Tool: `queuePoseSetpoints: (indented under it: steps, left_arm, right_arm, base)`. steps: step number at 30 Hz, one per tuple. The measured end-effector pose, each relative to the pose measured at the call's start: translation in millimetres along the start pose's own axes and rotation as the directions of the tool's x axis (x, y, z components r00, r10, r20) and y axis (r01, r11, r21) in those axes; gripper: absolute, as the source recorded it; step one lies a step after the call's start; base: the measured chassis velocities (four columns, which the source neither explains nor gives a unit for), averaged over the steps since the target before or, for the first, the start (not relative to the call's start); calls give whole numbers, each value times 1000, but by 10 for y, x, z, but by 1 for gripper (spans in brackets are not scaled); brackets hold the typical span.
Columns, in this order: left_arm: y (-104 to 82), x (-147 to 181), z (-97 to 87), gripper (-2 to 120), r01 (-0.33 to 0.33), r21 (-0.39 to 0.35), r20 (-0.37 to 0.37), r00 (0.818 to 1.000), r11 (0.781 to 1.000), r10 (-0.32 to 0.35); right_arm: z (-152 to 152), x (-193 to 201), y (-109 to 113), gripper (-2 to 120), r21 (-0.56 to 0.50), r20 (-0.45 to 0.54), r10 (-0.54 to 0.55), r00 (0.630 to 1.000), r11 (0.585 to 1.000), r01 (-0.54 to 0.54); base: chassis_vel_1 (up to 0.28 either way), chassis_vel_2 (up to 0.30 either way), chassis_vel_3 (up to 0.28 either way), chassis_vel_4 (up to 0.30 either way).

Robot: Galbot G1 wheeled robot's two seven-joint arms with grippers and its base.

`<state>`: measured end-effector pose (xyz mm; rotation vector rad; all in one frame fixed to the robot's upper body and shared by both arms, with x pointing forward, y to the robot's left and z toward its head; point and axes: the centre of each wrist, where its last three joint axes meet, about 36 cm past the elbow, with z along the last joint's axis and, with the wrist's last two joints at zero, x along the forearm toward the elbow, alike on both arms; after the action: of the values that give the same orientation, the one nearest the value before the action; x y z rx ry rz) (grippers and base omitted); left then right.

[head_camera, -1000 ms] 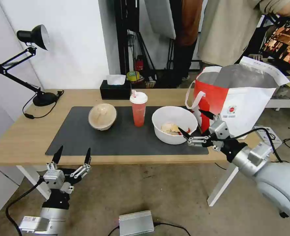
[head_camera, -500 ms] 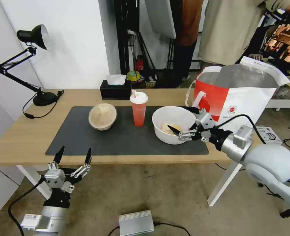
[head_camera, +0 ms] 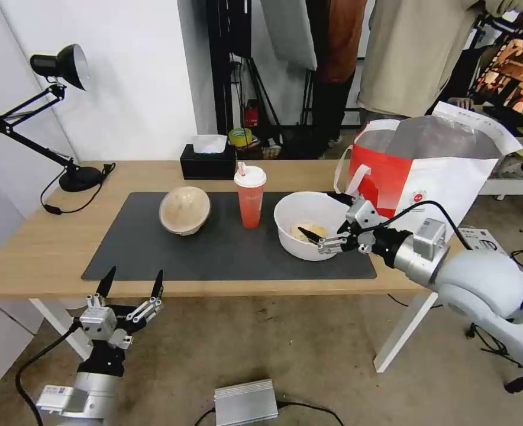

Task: Pick up the trash from the table and place it into the takeout bag.

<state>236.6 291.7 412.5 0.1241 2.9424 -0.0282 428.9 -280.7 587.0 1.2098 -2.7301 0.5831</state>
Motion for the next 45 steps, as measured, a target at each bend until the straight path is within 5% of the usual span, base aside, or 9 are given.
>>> queuePoseSetpoints:
  steps: [13,28,45]
  left_arm:
    - [19,29,16,100,4,-1,-3,1000,1000,-4]
    - [59,25,83,100,8,3,-12,1000,1000,-8]
    - [88,63,157,100,18,2,-11,1000,1000,-18]
  right_arm:
    - [-161,-331,-294,100,-93,-116,-182,976,981,172]
    - [-303,-893,-535,100,-199,-270,-341,900,935,295]
    - [-92,-1096,-609,100,-206,-348,-299,889,949,239]
  base:
    - [0,0,0,0]
    - [0,0,0,0]
    - [0,0,0,0]
